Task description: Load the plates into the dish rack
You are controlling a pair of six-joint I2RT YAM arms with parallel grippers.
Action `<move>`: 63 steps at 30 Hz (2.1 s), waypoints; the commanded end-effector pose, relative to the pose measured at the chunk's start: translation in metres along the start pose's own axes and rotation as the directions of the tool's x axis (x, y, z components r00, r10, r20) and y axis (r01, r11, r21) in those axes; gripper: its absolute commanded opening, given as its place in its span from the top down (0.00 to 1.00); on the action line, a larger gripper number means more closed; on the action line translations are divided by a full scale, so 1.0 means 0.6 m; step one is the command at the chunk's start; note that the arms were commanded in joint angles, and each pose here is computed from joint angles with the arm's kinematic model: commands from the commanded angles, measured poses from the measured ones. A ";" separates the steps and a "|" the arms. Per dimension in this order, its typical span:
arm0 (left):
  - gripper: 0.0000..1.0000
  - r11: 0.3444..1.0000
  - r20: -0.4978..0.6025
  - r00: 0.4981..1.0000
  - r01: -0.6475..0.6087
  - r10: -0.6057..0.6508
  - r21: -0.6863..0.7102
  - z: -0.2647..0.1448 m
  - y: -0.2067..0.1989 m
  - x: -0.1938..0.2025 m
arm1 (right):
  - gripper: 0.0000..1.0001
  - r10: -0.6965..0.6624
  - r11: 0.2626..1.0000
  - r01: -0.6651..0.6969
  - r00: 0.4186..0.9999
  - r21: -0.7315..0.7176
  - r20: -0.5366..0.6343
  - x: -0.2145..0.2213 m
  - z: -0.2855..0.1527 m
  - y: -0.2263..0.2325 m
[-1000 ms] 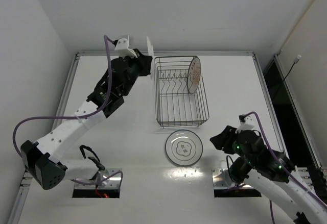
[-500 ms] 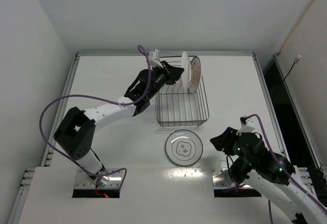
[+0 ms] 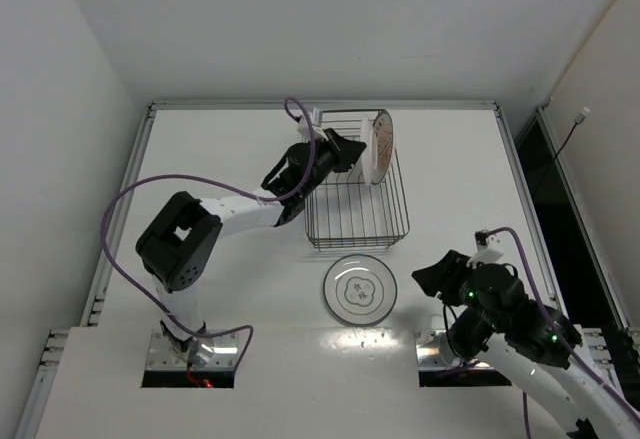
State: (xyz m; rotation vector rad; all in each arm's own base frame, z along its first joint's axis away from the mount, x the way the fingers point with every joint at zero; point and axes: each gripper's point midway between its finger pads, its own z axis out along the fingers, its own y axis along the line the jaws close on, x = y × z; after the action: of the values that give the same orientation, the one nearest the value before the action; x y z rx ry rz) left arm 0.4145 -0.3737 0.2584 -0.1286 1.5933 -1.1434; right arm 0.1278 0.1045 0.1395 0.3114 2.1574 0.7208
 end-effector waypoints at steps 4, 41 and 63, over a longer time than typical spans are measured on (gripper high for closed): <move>1.00 0.999 0.110 0.994 0.010 -0.015 0.045 0.031 -0.020 -0.050 | 0.51 0.014 1.000 -0.014 1.000 0.015 0.019 -0.003 0.003 -0.007; 0.14 0.787 -0.257 0.781 -0.608 0.570 -0.105 -0.233 -0.010 -0.062 | 0.40 0.366 0.926 -0.336 0.911 0.170 -0.190 0.163 0.131 -0.060; 0.00 0.495 -0.345 0.624 -0.774 0.701 -0.395 -0.380 0.114 -0.118 | 0.54 0.574 0.770 -0.427 0.789 0.475 -0.221 0.278 0.161 -0.148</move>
State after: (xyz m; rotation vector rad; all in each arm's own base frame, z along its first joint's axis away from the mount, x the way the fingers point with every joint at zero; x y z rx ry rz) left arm 0.2861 -0.1711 0.2341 0.3647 1.7832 -0.0834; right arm 0.1431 0.1852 -0.0033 1.0322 2.4468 0.9074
